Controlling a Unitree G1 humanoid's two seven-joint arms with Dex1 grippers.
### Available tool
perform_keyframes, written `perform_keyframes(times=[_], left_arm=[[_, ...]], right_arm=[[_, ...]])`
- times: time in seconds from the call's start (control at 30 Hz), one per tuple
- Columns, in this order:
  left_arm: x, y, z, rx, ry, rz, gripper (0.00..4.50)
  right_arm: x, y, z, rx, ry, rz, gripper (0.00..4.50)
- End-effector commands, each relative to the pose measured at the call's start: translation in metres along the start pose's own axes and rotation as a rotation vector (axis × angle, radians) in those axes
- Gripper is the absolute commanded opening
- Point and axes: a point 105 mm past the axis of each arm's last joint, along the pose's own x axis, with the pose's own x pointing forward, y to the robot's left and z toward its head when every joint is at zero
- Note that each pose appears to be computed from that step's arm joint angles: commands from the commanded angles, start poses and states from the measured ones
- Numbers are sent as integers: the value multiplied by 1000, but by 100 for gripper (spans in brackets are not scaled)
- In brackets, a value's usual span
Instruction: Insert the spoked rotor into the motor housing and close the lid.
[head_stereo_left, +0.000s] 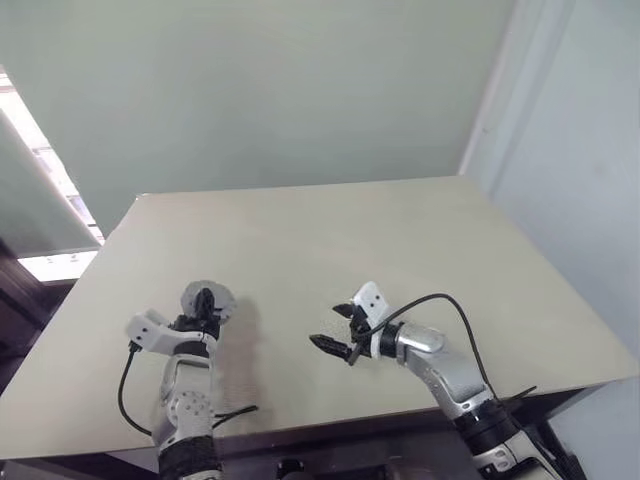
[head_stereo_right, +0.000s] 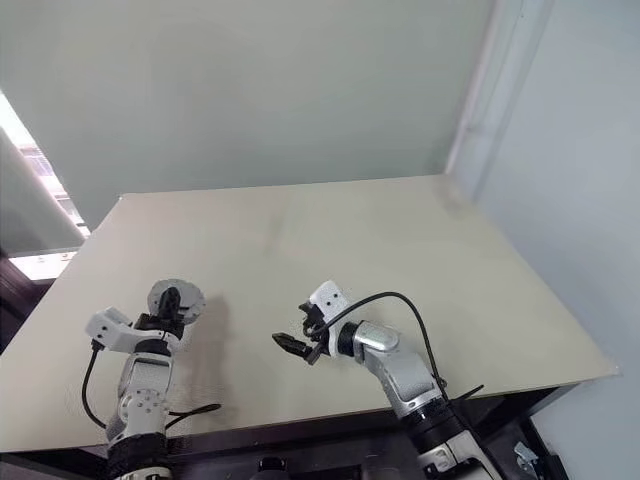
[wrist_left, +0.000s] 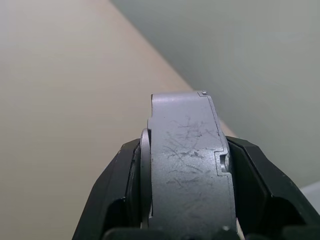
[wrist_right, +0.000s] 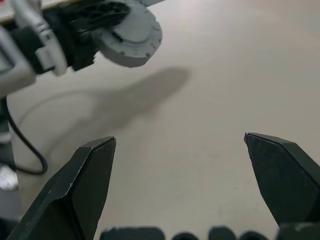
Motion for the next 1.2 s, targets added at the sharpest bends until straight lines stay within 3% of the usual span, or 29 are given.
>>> perform_keyframes(times=[0.03,0.3,0.33,0.5,0.53,0.93,1.03,1.2], left_arm=[[10,-11,22,51,-89,-21,203],[14,6,12,126,-51,53,203],[14,8,11,137,-49,66,275],[14,21,9,194,-30,116,436],[13,23,9,211,-26,125,446],[8,54,24,551,-33,281,446],[7,46,30,609,-72,226,446],[1,-10,28,706,-92,-110,446]], right_arm=[[0,2,19,-69,-57,7,450],[0,2,15,-87,-37,2,450],[-1,2,14,-88,-35,0,450],[-1,0,12,-92,-25,-11,450],[-1,-1,12,-92,-24,-13,450],[1,-1,9,-92,-13,-21,450],[0,-4,9,-89,-14,-36,450],[-10,-21,11,-56,-33,-116,450]])
